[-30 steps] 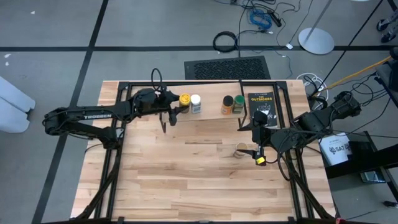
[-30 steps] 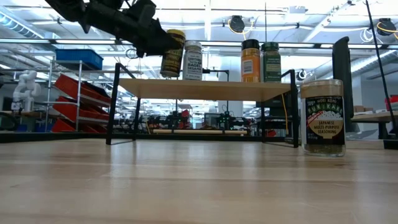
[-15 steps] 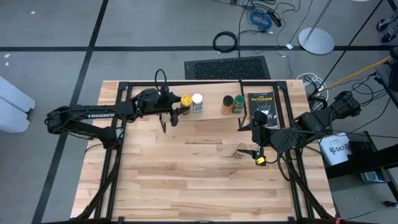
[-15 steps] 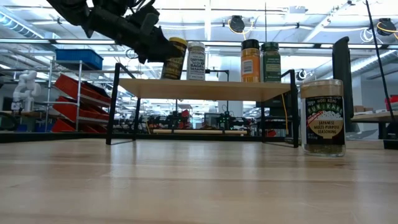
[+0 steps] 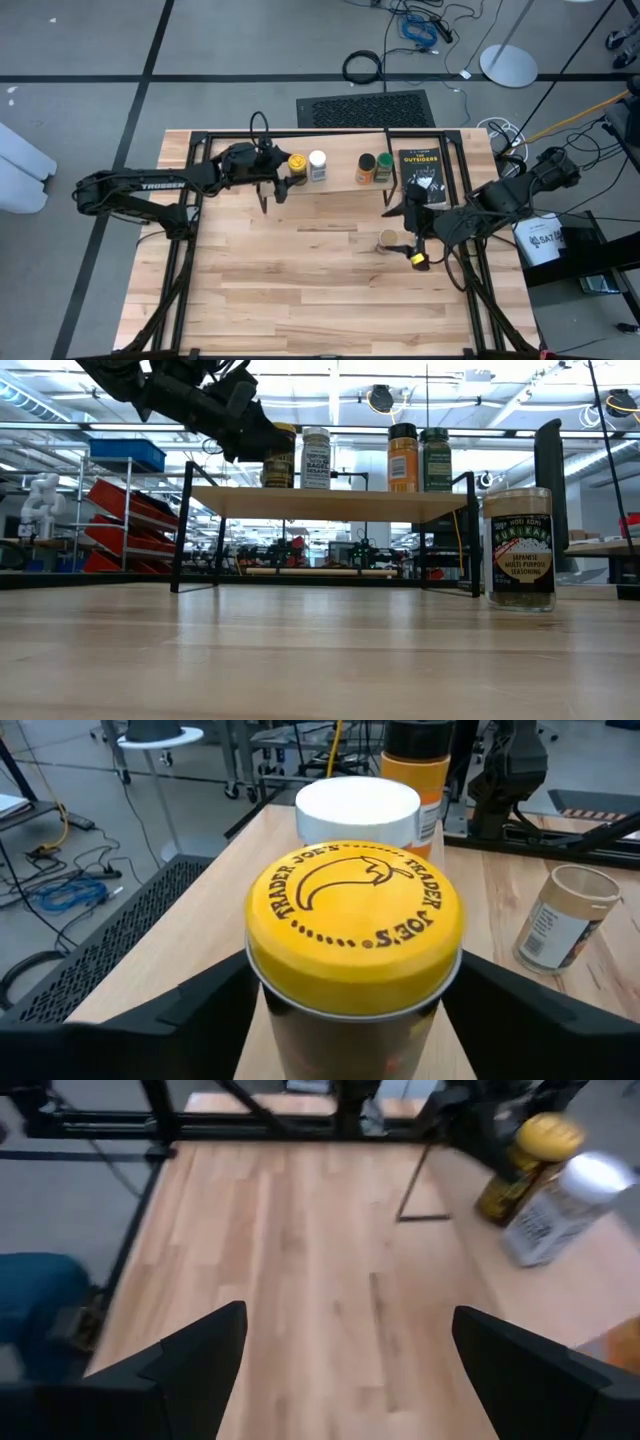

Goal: Shelf spices
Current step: Put the yellow seasoning bottle on the shelf, then put the golden seasoning bottle on the shelf

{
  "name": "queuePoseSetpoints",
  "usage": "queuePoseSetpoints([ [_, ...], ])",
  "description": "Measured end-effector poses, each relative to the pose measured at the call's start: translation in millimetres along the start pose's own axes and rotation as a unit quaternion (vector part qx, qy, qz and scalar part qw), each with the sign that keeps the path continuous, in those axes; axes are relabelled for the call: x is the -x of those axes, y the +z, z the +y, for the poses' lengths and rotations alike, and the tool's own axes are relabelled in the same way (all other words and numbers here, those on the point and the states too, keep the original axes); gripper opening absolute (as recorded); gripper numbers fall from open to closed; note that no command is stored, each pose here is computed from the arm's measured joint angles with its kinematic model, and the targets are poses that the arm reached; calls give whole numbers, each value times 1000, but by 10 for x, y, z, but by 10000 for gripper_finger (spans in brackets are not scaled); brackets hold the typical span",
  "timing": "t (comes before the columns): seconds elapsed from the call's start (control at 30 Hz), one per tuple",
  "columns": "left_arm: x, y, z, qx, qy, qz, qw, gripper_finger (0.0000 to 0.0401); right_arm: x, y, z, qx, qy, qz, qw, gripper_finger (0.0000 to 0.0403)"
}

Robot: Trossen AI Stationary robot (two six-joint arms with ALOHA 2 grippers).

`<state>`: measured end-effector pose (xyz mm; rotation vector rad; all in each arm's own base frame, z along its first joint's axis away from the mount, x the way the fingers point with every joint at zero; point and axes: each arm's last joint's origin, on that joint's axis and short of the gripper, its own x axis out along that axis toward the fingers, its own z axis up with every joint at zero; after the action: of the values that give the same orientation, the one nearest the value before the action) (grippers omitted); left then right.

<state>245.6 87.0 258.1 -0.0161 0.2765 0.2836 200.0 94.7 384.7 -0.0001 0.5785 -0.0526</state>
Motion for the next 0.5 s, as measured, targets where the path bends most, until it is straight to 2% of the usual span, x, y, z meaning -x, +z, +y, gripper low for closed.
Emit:
queuePoseSetpoints([
  [0.1, 32, 28, -1, -1, 0, -7, 1000, 318, -35, -44, 23, -19, 22, 32, 999, 341],
  [0.2, 107, 92, -1, -7, 4, -25, 1000, 327, -92, -122, 38, -40, 18, 79, 996, 341],
  [0.33, 239, 188, 5, -16, 20, -51, 998, 335, -210, -224, 38, -41, -22, 136, 990, 346],
  [0.5, 422, 284, 9, -15, 41, -75, 996, 343, -410, -316, -19, -8, -58, 208, 976, 356],
])
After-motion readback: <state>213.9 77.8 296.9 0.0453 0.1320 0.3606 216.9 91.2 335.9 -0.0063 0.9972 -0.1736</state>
